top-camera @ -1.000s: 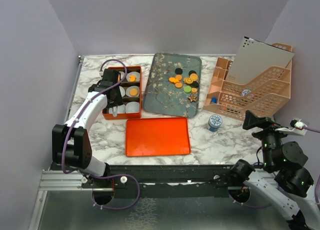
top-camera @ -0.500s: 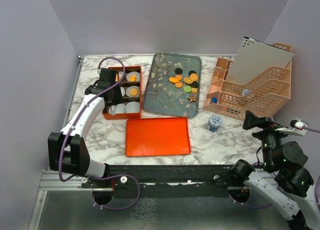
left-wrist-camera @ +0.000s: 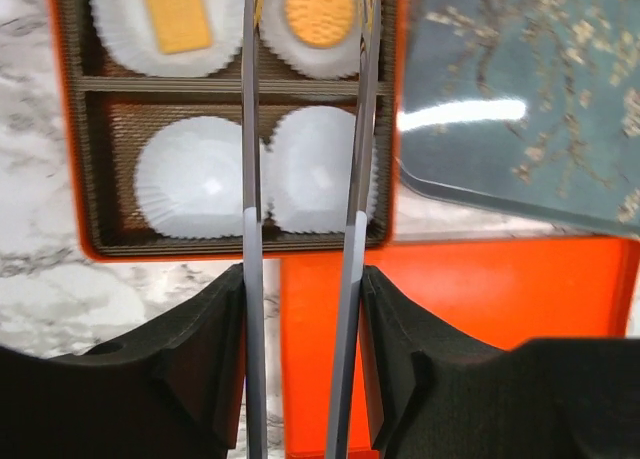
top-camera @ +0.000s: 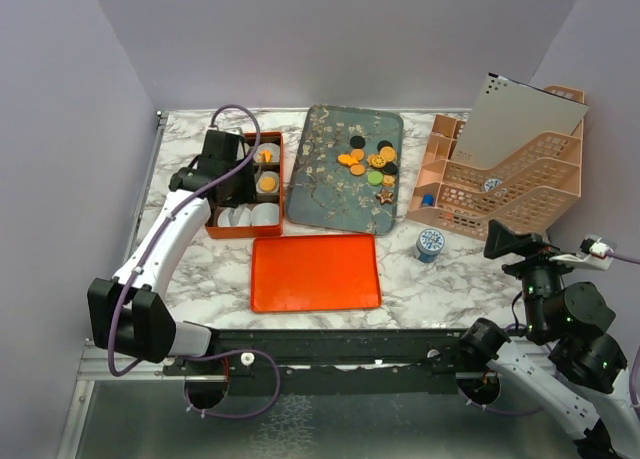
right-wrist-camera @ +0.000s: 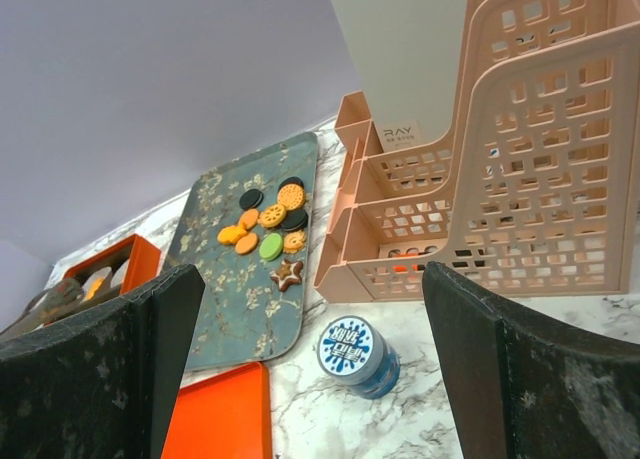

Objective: Pack the cookies

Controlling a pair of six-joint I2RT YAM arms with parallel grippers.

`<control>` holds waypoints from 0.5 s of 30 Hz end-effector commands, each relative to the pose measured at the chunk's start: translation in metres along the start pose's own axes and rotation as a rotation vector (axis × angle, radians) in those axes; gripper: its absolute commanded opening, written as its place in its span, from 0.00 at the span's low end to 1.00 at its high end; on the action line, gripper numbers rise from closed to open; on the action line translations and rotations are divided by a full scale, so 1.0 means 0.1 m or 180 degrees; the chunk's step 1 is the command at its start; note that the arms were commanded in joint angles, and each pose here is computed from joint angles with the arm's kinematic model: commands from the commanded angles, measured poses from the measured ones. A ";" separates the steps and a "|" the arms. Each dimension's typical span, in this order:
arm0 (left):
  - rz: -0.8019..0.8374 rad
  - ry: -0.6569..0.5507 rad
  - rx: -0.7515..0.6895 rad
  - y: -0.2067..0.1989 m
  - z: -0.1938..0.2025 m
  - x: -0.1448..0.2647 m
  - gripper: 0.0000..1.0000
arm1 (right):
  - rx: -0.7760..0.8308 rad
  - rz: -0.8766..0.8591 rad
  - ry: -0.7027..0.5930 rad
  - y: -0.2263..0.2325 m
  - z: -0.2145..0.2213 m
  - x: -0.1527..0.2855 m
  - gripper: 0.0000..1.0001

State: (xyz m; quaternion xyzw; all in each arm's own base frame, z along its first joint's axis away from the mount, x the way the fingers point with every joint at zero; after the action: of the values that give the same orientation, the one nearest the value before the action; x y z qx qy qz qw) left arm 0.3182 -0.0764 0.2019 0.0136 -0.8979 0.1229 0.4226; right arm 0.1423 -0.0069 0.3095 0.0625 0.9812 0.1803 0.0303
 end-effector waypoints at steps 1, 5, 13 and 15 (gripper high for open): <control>0.0452 -0.0011 -0.0328 -0.45 -0.01 0.11 0.48 | -0.0103 -0.0114 0.0074 0.09 -0.01 0.00 1.00; 0.0600 0.0053 -0.0472 -0.73 0.05 0.06 0.49 | -0.0065 -0.0152 0.0147 0.16 0.03 -0.03 1.00; 0.1029 0.0152 -0.0823 -1.23 0.00 -0.09 0.50 | 0.0030 -0.0323 0.0260 0.36 0.18 -0.13 1.00; 0.1077 0.0169 -0.0907 -1.29 -0.03 -0.15 0.51 | 0.0061 -0.0375 0.0308 0.42 0.25 -0.16 1.00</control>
State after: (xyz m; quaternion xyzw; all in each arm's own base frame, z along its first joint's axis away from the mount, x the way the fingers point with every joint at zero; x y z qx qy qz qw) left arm 0.3273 -0.1824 0.2028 -0.1455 -0.8803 0.0695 0.4462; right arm 0.1574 0.0209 0.3052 0.0271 0.9847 0.1718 -0.0010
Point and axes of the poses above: each gripper's point midway between its finger pads, its own x axis back along the fingers, its own y axis along the line the jaws close on, z = x × y, the point moved 3 cm from there along x, back along the fingers, and after that the axes turned 5 degrees about x, right-handed, at the moved point
